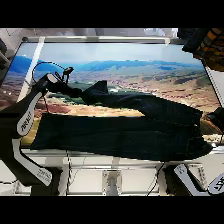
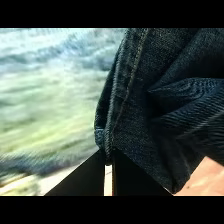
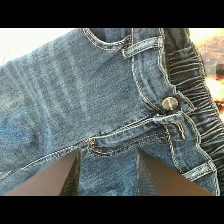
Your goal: Fold the clothes and pants, and hang the long-sleeved shirts on hangers.
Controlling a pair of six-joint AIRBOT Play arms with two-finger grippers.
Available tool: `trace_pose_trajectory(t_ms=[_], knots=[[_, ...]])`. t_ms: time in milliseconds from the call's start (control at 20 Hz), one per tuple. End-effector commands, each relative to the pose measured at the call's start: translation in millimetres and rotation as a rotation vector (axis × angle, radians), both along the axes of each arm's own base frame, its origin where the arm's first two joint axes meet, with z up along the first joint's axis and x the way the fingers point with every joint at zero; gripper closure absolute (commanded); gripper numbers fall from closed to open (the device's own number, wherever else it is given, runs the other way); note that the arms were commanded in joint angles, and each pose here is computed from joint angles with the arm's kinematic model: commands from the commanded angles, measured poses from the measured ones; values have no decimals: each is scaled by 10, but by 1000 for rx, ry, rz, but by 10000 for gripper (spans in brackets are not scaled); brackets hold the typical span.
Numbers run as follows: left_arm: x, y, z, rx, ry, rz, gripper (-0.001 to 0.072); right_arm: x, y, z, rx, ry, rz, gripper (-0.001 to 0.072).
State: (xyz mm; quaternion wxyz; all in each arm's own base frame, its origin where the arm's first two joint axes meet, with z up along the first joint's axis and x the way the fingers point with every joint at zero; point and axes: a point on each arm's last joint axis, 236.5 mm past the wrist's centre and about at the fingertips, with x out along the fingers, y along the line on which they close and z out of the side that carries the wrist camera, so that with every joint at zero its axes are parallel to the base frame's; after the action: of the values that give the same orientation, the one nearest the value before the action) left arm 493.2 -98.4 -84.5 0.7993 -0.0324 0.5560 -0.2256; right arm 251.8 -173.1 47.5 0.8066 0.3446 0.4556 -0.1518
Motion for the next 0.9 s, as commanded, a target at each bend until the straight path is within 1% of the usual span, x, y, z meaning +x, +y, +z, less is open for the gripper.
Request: trace_pose_trajectory(t_ms=[0,100,200,350,450,500,550,650,750,850], knots=[[39,762,273,246,-43,86,677,-4,11,-5,5,2,2,331],[3,1538,724,424,-105,213,677,8,11,0,4,-2,2,332],[-191,2223,1213,503,-151,349,677,74,81,4,-2,-5,32,332],[-777,2996,1546,518,-85,547,677,254,270,18,-23,-20,109,334],[-1267,3292,1432,496,71,642,676,412,395,42,-51,-44,158,342],[-1496,3368,1336,480,161,669,675,492,461,57,-64,-57,180,354],[-1676,3408,1257,462,236,687,674,565,512,73,-82,-71,200,386],[-1925,3385,1178,439,338,649,674,673,589,76,-110,-85,231,386],[-1854,3284,1197,399,316,637,674,771,673,9,-116,-82,265,385],[-1776,3174,1186,390,309,609,674,926,691,-137,-136,-73,287,369]])
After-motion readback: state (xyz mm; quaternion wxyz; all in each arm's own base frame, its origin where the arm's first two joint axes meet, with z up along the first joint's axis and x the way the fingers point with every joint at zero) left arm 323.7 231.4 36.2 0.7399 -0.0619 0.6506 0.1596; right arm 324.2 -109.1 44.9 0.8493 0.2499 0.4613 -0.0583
